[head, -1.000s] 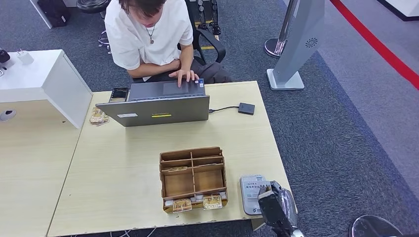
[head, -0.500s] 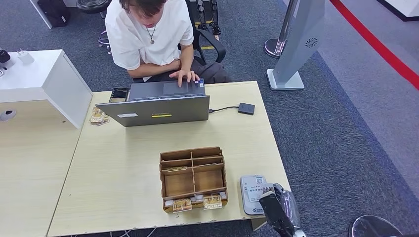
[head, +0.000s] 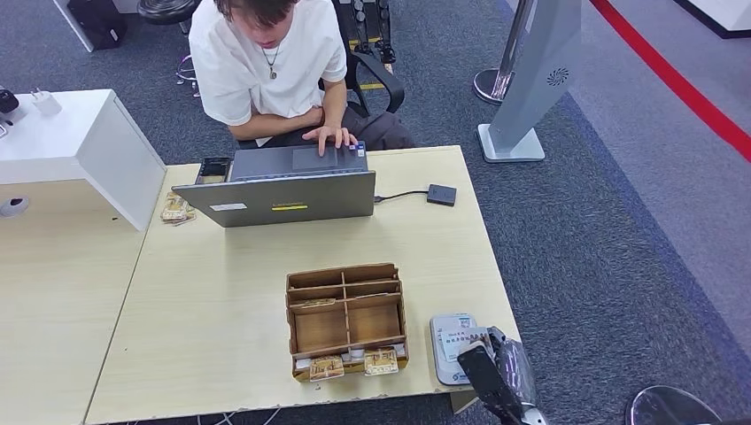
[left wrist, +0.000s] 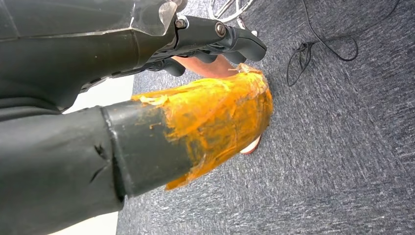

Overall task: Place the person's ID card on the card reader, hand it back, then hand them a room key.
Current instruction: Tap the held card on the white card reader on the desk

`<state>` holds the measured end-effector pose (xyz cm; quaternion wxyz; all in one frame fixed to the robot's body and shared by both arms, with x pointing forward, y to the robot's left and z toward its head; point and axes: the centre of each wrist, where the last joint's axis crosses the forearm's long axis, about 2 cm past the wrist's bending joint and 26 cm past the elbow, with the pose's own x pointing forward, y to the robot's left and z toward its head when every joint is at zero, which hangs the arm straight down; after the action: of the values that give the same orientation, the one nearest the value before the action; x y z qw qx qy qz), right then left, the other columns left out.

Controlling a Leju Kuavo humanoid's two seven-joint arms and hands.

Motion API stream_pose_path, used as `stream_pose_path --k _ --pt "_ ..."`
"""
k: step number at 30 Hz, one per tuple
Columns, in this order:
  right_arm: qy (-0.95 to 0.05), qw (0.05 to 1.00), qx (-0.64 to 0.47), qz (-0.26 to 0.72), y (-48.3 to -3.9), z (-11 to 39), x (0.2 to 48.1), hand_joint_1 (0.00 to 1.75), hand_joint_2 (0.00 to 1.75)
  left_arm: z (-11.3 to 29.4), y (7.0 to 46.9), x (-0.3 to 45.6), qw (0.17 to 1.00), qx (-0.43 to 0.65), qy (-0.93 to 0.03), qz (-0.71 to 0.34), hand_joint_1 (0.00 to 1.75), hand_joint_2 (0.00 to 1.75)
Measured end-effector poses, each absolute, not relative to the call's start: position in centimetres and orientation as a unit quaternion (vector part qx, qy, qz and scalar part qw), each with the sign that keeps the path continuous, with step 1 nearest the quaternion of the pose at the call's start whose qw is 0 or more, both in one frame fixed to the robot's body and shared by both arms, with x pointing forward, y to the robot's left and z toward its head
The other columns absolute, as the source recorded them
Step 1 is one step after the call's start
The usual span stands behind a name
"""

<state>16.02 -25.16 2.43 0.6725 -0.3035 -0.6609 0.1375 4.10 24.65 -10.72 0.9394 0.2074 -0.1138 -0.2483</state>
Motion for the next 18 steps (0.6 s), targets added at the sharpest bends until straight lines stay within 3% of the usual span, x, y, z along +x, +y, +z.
stream_pose_path --k 18 --pt "-0.646 0.672 -0.322 0.166 -24.94 2.41 16.66 1.75 1.75 -10.73 24.66 4.07 0.940 0.208 -0.113 -0.245 0.00 0.00"
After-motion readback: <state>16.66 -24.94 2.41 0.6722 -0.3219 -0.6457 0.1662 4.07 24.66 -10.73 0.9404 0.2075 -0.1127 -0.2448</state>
